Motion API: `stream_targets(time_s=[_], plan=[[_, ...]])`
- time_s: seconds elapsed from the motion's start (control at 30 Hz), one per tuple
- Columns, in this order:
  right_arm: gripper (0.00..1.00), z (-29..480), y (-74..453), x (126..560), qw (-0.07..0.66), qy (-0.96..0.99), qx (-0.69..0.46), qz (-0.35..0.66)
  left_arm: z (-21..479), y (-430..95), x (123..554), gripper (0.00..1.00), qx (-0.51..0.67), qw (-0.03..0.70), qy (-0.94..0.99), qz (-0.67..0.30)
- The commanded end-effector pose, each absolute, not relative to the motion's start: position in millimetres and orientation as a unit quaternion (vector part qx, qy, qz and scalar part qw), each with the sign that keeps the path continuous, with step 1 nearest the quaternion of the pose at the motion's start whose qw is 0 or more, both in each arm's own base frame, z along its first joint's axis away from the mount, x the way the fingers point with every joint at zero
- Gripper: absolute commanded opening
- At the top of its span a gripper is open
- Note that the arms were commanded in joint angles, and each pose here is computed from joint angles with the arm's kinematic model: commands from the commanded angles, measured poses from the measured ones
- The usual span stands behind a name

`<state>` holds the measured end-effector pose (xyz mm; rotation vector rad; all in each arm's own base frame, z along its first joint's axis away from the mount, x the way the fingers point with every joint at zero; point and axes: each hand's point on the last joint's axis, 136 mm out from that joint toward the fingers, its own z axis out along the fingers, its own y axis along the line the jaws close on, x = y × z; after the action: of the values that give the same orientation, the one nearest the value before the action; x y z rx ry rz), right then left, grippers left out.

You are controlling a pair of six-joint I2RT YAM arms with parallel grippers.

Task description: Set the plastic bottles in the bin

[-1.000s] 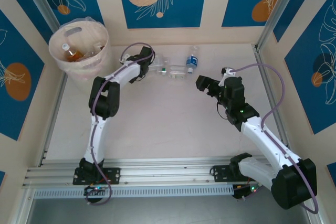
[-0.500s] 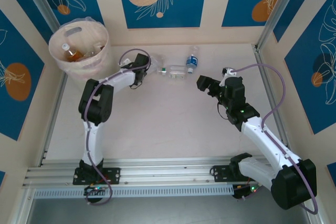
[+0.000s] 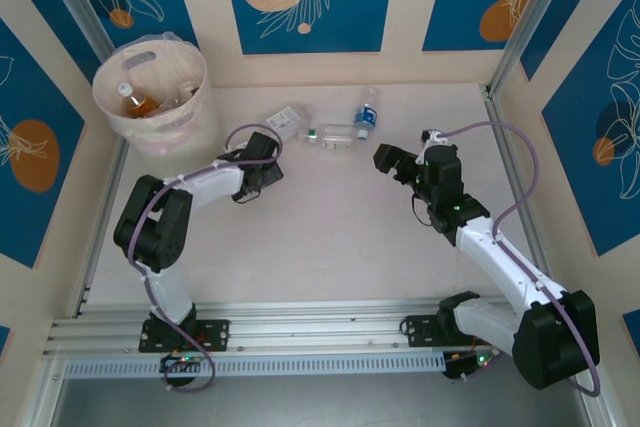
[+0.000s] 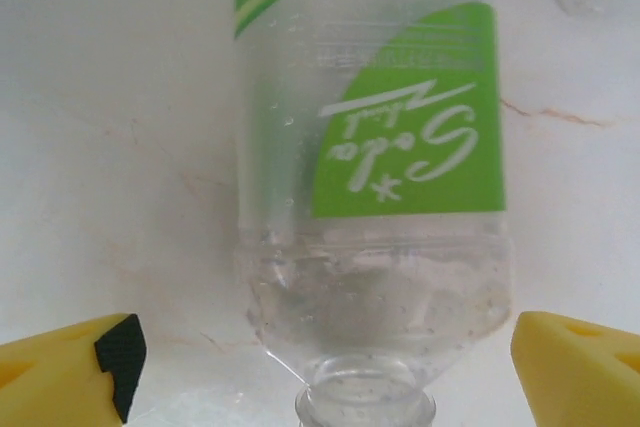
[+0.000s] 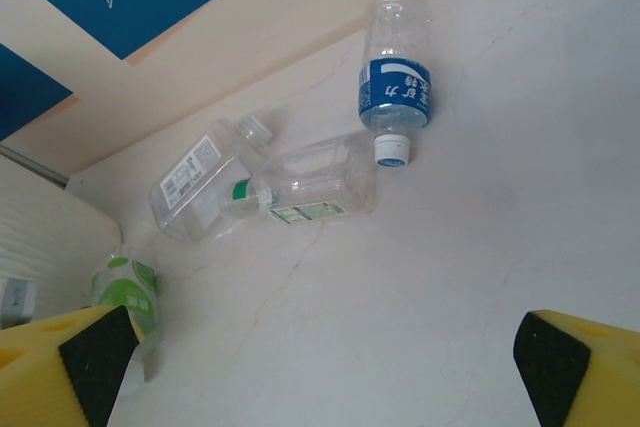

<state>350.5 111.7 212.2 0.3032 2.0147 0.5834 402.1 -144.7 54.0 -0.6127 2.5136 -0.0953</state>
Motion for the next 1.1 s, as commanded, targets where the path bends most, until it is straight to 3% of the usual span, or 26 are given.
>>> stream_targets(time_s=[0.0,0.37,0.57,0.67,0.8,1.07], plan=[[1.00,225.8,115.7,357.6,0.497,0.818,0.127,0.260,75.9,-146.1,409.4,1.00,-0.168,0.291,0.941,-0.026],[1.00,227.1,116.1,357.0,0.495,0.819,0.128,0.261,67.4,-125.0,466.5,1.00,-0.179,0.278,0.944,-0.004],[1.00,227.2,113.4,354.2,0.496,0.819,0.130,0.257,45.2,-127.1,479.5,0.99,-0.190,0.232,0.954,0.013],[1.00,226.8,111.2,352.4,0.497,0.819,0.132,0.254,38.6,-134.6,478.6,0.88,-0.180,0.229,0.957,-0.007],[1.00,226.3,108.2,350.7,0.500,0.818,0.137,0.250,48.0,-139.1,475.1,0.63,-0.146,0.252,0.957,-0.023],[1.00,228.6,109.3,353.3,0.503,0.815,0.137,0.254,88.9,-159.0,459.7,0.48,-0.073,0.304,0.946,-0.086]])
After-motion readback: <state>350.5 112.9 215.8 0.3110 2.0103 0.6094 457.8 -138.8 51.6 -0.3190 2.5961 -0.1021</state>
